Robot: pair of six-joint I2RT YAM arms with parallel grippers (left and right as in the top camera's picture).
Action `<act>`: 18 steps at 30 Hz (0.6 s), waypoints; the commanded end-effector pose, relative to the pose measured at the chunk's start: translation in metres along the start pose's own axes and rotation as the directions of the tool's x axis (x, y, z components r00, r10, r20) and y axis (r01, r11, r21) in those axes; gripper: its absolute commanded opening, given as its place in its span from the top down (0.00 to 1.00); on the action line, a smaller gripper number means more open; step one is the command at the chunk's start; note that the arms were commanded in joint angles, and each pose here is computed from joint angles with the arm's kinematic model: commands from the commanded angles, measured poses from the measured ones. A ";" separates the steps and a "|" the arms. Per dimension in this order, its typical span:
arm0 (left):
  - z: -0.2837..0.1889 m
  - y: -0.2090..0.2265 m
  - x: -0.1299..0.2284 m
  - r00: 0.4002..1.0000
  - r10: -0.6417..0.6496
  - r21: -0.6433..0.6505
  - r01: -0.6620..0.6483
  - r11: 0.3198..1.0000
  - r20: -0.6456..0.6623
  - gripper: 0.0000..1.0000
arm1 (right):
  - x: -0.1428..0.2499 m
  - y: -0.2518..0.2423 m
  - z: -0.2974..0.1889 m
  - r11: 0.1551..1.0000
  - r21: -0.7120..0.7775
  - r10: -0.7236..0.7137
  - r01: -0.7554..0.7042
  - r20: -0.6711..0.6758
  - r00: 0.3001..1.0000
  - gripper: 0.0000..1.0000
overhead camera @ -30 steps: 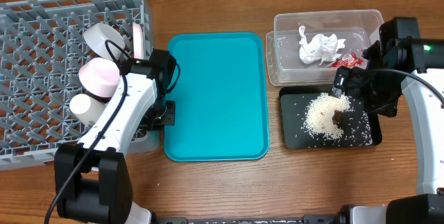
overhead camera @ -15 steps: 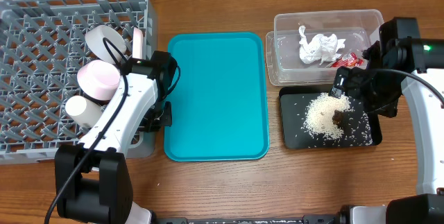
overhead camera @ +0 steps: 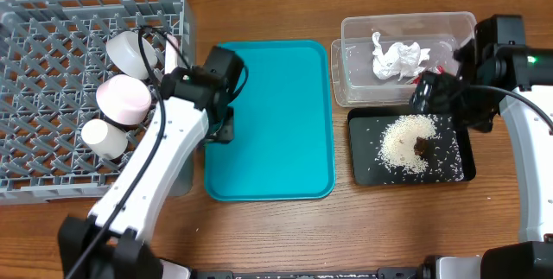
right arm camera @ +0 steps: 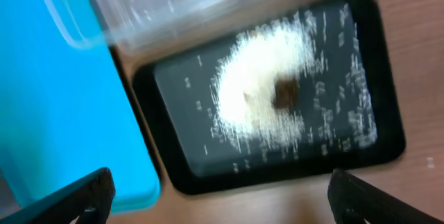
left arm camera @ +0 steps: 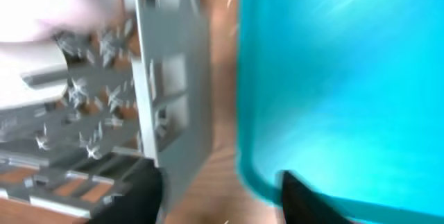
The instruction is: Sort waste into correct bins and load items into the dishwasher
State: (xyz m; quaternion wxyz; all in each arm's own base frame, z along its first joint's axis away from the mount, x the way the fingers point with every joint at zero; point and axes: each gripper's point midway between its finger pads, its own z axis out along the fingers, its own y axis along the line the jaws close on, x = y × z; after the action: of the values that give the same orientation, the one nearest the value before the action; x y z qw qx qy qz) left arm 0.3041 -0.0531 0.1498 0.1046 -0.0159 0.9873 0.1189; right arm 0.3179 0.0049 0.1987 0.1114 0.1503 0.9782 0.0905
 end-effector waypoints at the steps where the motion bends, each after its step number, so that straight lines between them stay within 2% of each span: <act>1: -0.035 0.003 -0.026 0.989 -0.055 0.053 0.048 0.997 0.138 0.15 | -0.028 0.012 -0.007 0.997 -0.051 -0.046 0.052 0.121 0.992 0.00; 4: -0.051 0.011 -0.043 0.980 -0.057 0.099 0.039 0.994 0.192 0.10 | -0.051 0.029 -0.013 0.983 -0.108 -0.124 0.151 0.224 0.967 0.00; 7: -0.059 0.030 -0.054 0.973 -0.117 0.152 0.087 0.985 0.197 0.07 | -0.062 0.030 -0.015 0.980 -0.099 -0.140 0.172 0.265 0.954 0.00; 15: -0.051 0.096 -0.036 0.938 -0.341 0.230 0.318 0.920 0.068 0.07 | -0.037 0.008 -0.009 0.992 -0.011 -0.125 0.128 0.159 0.979 0.00; 18: -0.053 0.112 -0.025 0.935 -0.351 0.242 0.327 0.914 0.060 0.06 | -0.031 0.007 -0.012 0.992 -0.012 -0.120 0.124 0.155 0.981 0.00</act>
State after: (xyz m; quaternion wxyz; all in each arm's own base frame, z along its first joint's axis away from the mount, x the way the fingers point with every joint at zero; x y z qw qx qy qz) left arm 0.3217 0.0418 0.2137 0.1512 -0.1817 0.9715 0.0200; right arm 0.3478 0.0044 0.2083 0.1787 0.0973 0.9748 0.0918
